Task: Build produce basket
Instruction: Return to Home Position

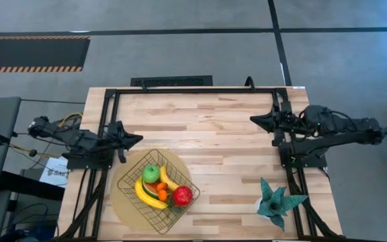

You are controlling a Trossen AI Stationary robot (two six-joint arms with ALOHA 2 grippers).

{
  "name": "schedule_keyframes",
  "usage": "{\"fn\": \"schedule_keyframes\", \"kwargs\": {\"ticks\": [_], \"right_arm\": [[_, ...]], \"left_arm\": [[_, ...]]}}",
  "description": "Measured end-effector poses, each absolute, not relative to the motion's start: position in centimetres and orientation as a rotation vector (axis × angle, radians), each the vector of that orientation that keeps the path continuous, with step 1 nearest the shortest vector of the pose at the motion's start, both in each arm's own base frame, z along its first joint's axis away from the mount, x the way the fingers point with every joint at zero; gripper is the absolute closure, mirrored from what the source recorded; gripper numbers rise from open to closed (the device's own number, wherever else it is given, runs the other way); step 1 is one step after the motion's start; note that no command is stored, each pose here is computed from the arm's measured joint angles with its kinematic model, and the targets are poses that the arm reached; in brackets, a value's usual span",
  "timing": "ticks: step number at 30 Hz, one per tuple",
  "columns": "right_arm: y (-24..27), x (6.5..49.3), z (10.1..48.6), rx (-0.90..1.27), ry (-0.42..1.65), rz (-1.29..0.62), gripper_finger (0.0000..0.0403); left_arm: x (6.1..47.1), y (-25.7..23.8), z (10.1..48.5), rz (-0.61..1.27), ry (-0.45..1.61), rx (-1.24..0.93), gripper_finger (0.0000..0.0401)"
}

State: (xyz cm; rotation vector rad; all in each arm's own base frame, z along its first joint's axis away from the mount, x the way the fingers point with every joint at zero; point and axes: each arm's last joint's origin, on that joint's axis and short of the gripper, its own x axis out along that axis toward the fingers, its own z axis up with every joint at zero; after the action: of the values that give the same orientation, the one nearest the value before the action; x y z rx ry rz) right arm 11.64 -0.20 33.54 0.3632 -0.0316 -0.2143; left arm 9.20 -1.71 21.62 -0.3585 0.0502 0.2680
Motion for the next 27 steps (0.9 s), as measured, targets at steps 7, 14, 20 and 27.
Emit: {"fn": "schedule_keyframes", "kwargs": {"ticks": [7, 14, 20, 27], "right_arm": [[-0.4, 11.6, 32.8, 0.312, 0.045, -0.269, 0.0402], [-1.2, 10.4, 31.7, 0.268, 0.061, -0.304, 0.0402], [-1.3, 7.7, 27.9, 0.294, -0.004, -0.294, 0.0402], [-1.1, 6.4, 23.6, 0.375, -0.001, -0.279, 0.0402]], "left_arm": [[10.5, -1.1, 17.8, 0.263, -0.033, -0.425, 0.0401], [10.6, 0.6, 18.3, 0.285, -0.062, -0.358, 0.0401], [10.6, 1.5, 18.6, 0.275, -0.057, -0.347, 0.0401], [10.4, 2.4, 17.8, 0.323, 0.011, -0.364, 0.0401]]}}
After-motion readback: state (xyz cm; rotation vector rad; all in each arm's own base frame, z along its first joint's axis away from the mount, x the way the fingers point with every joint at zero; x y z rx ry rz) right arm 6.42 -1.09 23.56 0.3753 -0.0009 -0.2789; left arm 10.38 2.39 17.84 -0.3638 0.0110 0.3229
